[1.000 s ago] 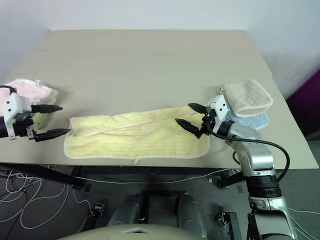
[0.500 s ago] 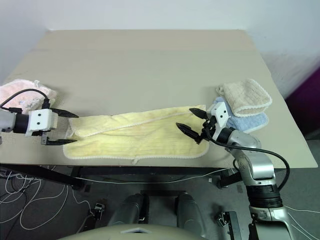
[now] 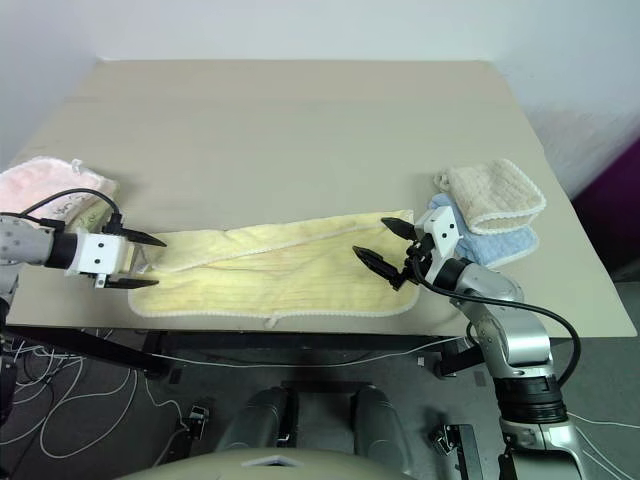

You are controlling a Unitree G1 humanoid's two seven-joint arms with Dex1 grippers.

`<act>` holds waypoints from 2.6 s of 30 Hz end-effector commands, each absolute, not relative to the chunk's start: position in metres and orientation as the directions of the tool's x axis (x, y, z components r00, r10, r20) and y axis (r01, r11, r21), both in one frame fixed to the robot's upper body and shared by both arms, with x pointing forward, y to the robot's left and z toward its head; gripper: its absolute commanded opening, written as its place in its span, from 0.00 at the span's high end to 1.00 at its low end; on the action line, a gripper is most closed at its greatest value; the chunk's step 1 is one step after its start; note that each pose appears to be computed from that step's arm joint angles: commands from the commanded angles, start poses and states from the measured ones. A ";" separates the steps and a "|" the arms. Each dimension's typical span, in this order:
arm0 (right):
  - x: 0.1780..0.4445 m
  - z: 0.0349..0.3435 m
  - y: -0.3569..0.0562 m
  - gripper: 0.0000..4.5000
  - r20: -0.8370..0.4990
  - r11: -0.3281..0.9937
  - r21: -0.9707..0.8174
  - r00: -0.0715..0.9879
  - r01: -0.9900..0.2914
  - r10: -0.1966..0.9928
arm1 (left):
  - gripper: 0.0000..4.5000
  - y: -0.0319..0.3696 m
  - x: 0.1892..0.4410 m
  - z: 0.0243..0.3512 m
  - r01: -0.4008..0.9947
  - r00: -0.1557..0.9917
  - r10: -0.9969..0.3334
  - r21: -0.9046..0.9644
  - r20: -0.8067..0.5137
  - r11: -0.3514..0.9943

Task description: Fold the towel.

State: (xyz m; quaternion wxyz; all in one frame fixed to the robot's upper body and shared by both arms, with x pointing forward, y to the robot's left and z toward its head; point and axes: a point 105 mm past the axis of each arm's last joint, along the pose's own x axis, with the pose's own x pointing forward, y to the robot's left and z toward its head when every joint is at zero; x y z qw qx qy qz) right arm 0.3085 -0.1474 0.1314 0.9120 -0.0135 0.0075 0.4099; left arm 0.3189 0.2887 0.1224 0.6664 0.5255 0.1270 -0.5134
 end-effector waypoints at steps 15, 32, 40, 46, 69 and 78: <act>0.301 0.143 -0.143 0.01 0.006 0.653 -0.028 0.653 -0.757 0.758 | 0.99 0.293 0.319 0.151 0.783 0.549 -0.634 0.600 -0.544 0.163; 0.338 0.166 -0.172 0.00 -0.158 0.575 -0.517 0.731 -0.634 0.664 | 1.00 0.294 0.323 0.161 0.689 0.689 -0.607 0.619 -0.396 0.379; 0.373 0.157 -0.197 0.00 -0.234 0.359 -0.804 0.808 -0.473 0.540 | 1.00 0.292 0.324 0.161 0.644 0.734 -0.594 0.615 -0.330 0.454; 0.389 0.147 -0.206 0.00 -0.255 0.248 -0.873 0.826 -0.420 0.503 | 1.00 0.288 0.322 0.157 0.639 0.738 -0.593 0.613 -0.321 0.464; 0.391 0.138 -0.195 0.99 -0.284 0.133 -0.898 0.784 -0.419 0.551 | 1.00 0.289 0.317 0.147 0.621 0.759 -0.575 0.606 -0.307 0.497; 0.397 0.216 -0.208 0.99 -0.095 0.295 -0.909 0.834 -0.296 0.544 | 1.00 0.310 0.339 0.196 0.435 0.875 -0.481 0.518 -0.052 0.736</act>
